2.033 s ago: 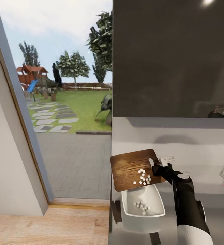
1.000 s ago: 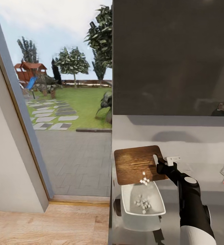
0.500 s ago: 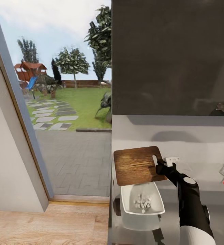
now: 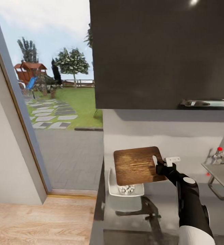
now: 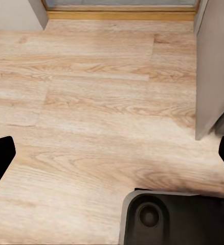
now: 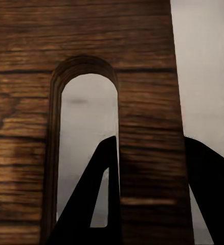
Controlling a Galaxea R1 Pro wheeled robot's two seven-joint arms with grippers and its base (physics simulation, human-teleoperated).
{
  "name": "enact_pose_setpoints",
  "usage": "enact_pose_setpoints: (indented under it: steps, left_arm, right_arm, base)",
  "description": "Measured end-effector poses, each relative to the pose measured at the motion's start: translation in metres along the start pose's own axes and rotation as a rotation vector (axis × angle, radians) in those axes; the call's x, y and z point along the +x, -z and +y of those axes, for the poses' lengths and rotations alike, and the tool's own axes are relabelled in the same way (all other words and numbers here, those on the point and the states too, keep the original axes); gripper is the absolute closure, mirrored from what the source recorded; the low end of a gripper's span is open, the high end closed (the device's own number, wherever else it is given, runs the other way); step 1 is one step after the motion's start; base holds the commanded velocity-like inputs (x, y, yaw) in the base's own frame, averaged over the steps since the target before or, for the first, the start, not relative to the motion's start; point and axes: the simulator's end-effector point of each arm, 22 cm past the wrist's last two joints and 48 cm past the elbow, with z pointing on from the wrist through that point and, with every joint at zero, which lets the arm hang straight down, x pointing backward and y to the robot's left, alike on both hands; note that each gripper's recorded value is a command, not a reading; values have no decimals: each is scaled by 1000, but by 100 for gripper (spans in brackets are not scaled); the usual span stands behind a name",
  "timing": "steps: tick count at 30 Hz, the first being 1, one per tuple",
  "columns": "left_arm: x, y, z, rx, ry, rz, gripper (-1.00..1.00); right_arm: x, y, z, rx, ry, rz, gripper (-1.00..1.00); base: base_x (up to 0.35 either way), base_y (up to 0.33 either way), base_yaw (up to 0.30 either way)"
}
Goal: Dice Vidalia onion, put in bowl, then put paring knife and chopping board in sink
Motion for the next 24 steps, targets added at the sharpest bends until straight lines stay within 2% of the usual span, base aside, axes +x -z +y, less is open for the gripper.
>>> enact_pose_setpoints:
  steps: [16, 24]
  left_arm:
    - [0, 0, 0, -1, 0, 0, -100]
    - [0, 0, 0, 0, 1, -2, -100]
  right_arm:
    - [0, 0, 1, -2, 3, -1, 100]
    - [-2, 1, 1, -2, 4, -3, 100]
  base:
    - [-247, -219, -2]
    - [-28, -213, -126]
